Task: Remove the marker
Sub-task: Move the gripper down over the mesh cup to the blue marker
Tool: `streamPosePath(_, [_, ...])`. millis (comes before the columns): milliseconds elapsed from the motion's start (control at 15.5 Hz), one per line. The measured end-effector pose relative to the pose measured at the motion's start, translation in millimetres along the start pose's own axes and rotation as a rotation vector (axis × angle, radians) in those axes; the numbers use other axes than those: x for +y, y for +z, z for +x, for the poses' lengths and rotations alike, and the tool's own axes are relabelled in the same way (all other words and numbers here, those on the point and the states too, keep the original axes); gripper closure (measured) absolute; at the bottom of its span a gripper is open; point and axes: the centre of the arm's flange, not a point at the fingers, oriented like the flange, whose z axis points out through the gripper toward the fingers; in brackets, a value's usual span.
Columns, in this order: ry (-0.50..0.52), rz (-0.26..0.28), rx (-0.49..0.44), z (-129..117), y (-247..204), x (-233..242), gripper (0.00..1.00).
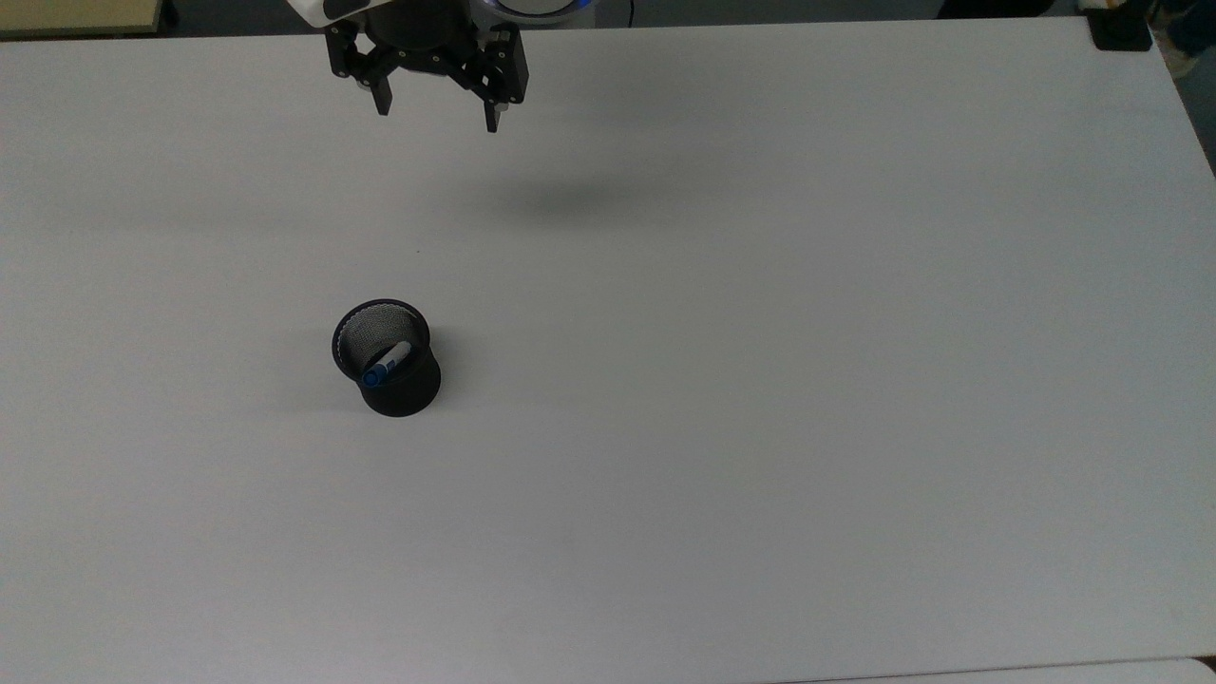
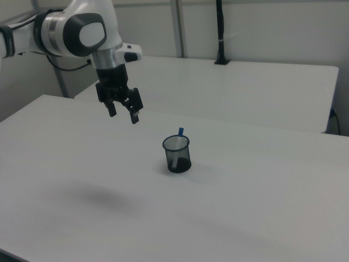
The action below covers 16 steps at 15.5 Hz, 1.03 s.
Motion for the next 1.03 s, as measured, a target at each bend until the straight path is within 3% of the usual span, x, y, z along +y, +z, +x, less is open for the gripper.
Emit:
streamPosePath(387, [0.063, 0.008, 0.138, 32, 7, 38, 0.06])
streamPosePath(838, [0.093, 0.013, 0.245, 88, 66, 60, 0.10])
streamPosePath(1031, [0.094, 0.016, 0.274, 112, 88, 60, 0.18])
